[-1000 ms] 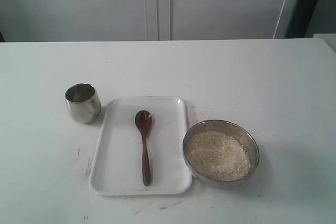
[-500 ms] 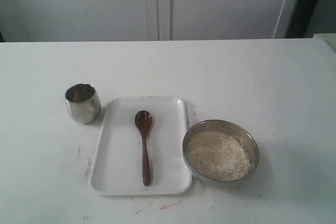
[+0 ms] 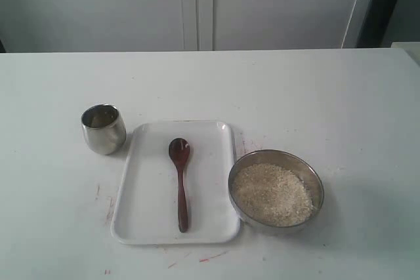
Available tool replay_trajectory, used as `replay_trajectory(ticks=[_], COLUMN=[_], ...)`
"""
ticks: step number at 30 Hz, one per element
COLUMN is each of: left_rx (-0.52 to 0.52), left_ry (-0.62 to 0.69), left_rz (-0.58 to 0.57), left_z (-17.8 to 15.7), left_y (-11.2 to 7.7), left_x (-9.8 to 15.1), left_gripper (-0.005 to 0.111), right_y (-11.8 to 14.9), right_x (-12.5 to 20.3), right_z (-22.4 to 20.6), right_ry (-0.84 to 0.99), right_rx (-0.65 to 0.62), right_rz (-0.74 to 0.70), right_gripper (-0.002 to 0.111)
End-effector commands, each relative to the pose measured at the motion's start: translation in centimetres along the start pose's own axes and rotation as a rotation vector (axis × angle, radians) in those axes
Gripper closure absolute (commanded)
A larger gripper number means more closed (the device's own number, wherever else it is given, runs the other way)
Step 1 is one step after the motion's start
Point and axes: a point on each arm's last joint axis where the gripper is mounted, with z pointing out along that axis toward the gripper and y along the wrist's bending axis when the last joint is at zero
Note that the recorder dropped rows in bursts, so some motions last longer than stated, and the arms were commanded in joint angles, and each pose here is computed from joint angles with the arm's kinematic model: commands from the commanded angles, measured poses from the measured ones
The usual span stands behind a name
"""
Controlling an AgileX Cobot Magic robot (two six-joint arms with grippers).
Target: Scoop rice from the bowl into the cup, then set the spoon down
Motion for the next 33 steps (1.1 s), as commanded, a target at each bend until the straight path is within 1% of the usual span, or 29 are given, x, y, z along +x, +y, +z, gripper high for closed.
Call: replay_trajectory(ticks=[1,24,26,33], left_rx=[0.003,0.003,0.003,0.003], left_ry=[-0.009,-0.009,-0.009,-0.009], left_rz=[-0.012,-0.012,-0.012,-0.012], left_z=[-0.02,-0.02,-0.02,-0.02], left_y=[-0.05,-0.05,-0.05,-0.05], left_x=[-0.24,-0.24,-0.24,-0.24], left_gripper=[0.092,0.092,0.092,0.092], right_y=[-0.01,-0.01,-0.01,-0.01], right_x=[0.12,0.12,0.12,0.12], right_z=[0.00,0.00,0.00,0.00], right_ry=[-0.002,-0.002,-0.002,-0.002], right_rx=[0.000,0.000,0.000,0.000], right_rz=[-0.014,-0.014,0.017,0.011], right_gripper=[0.108,0.108,0.108,0.108])
